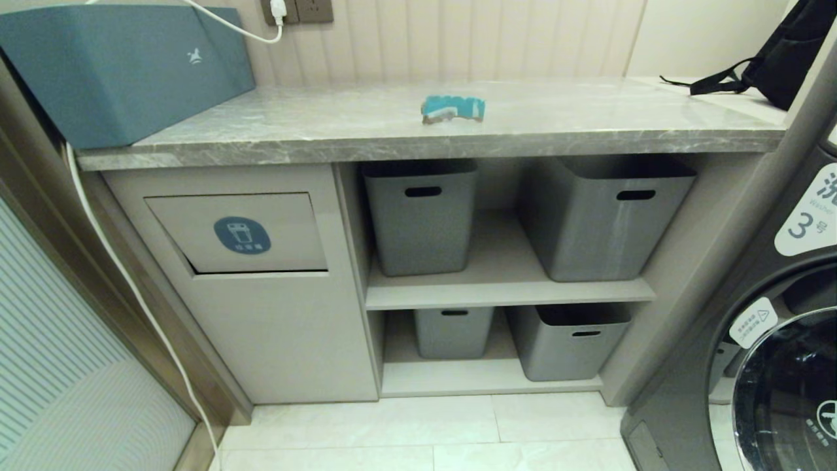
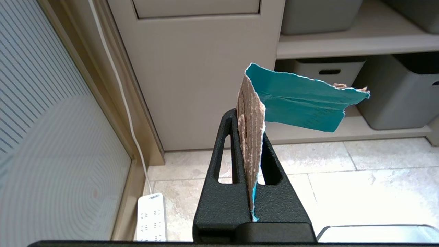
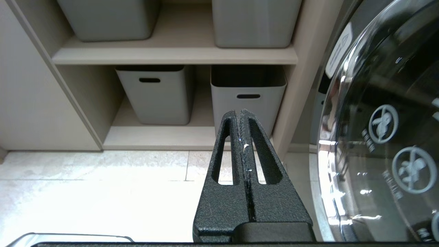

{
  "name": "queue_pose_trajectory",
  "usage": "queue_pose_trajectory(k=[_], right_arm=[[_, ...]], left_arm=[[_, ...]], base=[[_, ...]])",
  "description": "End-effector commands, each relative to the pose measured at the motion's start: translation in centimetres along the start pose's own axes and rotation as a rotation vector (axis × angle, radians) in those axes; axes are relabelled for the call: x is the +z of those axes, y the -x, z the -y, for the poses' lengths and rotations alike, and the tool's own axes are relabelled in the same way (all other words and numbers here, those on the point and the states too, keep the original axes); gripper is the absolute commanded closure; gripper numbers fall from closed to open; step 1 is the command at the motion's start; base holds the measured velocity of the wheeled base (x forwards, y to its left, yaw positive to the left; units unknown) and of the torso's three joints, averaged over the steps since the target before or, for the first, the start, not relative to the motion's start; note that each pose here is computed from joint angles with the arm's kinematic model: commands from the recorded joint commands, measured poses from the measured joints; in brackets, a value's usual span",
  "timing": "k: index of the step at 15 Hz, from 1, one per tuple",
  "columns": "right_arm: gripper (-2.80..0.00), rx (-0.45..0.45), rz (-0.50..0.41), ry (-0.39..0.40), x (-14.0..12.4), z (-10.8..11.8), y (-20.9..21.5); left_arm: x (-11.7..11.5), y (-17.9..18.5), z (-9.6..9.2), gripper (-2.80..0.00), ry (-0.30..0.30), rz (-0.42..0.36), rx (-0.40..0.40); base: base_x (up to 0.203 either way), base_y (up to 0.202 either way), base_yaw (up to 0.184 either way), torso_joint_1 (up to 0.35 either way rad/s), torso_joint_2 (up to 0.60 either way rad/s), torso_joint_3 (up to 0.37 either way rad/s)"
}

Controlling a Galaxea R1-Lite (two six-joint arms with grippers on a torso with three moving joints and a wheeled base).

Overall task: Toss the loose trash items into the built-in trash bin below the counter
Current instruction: Put the garbage in the trash can

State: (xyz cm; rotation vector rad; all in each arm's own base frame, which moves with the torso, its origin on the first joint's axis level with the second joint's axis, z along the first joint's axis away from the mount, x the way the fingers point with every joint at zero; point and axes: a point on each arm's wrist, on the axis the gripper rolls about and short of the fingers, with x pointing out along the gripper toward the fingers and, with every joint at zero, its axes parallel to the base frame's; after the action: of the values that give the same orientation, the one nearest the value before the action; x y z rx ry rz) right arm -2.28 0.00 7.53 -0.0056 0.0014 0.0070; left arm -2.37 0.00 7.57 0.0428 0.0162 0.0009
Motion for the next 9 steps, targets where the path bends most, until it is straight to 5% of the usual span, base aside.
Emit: queue_pose_trajectory(k=[1,4,6,9], right_arm=[[0.00,0.002,0.000,0.001,0.0,0.0,0.0],[0.00,0.001,0.002,0.001,0.0,0.0,0.0],[0.00,0.001,0.002,0.001,0.0,0.0,0.0],[0.00,0.001,0.002,0.001,0.0,0.0,0.0]], left_arm=[[0.0,0.0,0.0,0.00,0.001,0.001,0.000],[0.2,0.1,0.0,0.00,-0.005,0.011,0.000],[2.9,0.5,-0.1,0.00,-0.006,0.057,0.002],[7.6,-2.1,-0.3,0.00,0.003,0.005,-0.004]], base=[[0.000,0.000,0.000,-0.138,0.45,0.299],[0.000,0.000,0.000,-0.112,0.41,0.290],[0.000,0.000,0.000,-0.040,0.15,0.098],[0.000,0.000,0.000,0.000,0.04,0.040]])
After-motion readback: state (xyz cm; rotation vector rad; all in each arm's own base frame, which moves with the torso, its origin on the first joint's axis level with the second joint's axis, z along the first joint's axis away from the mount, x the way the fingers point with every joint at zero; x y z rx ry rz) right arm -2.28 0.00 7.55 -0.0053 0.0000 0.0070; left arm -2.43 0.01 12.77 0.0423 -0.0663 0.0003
